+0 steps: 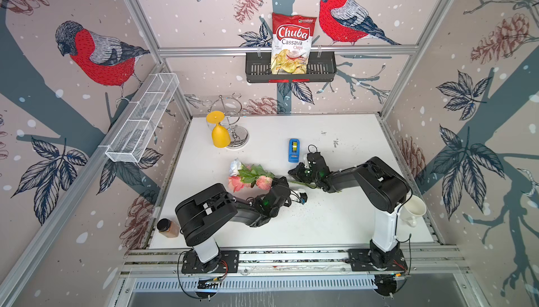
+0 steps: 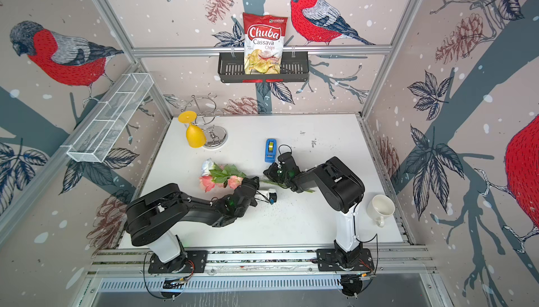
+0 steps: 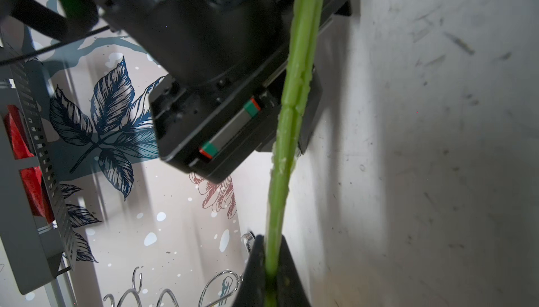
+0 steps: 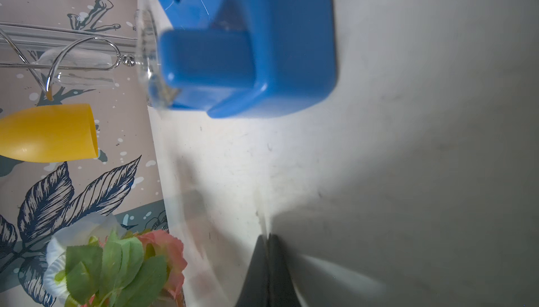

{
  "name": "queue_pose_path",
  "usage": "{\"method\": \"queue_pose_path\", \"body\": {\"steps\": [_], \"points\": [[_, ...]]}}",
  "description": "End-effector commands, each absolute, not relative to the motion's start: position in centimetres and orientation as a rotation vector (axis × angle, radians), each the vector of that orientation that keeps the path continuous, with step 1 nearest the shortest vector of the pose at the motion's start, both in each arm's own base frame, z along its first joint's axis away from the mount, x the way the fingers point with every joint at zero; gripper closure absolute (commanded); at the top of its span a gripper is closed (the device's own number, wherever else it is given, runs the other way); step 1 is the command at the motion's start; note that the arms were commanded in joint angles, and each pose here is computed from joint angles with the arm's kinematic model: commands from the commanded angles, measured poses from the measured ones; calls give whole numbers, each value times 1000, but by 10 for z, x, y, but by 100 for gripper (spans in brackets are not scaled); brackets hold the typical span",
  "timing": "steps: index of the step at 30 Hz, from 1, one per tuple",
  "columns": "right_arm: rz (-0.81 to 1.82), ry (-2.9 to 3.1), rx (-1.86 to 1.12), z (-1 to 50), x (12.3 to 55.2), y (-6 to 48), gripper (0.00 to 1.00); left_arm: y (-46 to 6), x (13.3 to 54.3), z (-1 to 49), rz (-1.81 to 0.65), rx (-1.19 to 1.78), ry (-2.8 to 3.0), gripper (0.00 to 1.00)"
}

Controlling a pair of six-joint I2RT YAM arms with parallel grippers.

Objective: Wrap bouquets with tape
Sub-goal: Tear off the tape using the Tape Cutter, then wrap the tape around the bouquet.

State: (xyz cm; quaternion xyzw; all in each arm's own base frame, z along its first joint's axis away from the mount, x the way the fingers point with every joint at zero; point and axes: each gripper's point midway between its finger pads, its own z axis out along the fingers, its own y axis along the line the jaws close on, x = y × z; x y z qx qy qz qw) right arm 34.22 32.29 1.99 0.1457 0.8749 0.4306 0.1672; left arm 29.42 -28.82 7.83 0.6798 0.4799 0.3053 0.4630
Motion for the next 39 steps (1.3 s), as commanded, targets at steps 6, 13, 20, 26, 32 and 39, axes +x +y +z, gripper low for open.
{"method": "queue_pose_path", "body": {"steps": [6, 13, 20, 26, 32, 39], "points": [[903, 2279, 322, 111, 381, 293, 41, -308, 278, 141, 661, 1562, 1060, 100], [632, 2148, 202, 196, 371, 225, 21, -317, 238, 175, 398, 1681, 990, 100], [505, 2041, 74, 258, 338, 168, 17, -312, 200, 181, 237, 1798, 885, 100], [481, 1897, -58, 295, 304, 149, 16, -316, 184, 171, 121, 1859, 838, 100], [625, 1950, -191, 298, 271, 166, 17, -324, 197, 163, 44, 1880, 884, 100], [730, 2013, -274, 287, 240, 180, 17, -339, 199, 166, -68, 1886, 921, 100]]}}
